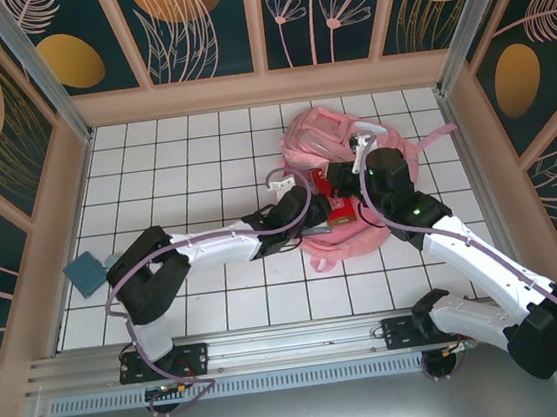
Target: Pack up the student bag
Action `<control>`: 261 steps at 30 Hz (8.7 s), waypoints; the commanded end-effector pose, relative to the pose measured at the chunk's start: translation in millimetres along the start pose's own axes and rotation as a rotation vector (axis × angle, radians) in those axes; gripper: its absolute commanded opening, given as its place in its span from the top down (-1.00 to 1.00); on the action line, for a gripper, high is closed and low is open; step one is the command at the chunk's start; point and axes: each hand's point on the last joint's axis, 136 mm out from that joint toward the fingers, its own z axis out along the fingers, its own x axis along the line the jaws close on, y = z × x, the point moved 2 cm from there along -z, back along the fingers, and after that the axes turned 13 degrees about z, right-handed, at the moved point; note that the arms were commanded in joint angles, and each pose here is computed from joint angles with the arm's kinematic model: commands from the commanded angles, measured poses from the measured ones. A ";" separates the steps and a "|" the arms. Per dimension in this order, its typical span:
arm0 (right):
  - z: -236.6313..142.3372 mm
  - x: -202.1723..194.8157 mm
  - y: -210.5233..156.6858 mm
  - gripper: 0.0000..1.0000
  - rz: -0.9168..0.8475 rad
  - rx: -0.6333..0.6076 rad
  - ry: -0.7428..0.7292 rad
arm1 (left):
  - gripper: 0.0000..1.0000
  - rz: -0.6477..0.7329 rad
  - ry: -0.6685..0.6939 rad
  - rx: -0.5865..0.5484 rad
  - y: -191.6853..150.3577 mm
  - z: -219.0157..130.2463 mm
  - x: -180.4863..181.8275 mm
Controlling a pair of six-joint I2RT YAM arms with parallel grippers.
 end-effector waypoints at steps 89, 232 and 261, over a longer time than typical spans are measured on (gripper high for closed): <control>5.6 23.4 17.8 1.00 -0.016 -0.079 0.132 | 0.63 -0.196 0.456 -0.101 35.0 -144.1 224.4; 2.5 46.9 -4.7 1.00 -0.030 0.002 0.221 | -0.95 -0.789 0.566 -0.086 28.1 -124.6 379.8; 3.4 41.8 -6.3 1.00 -0.034 0.003 0.194 | -0.97 0.145 0.615 0.100 66.9 -65.0 259.5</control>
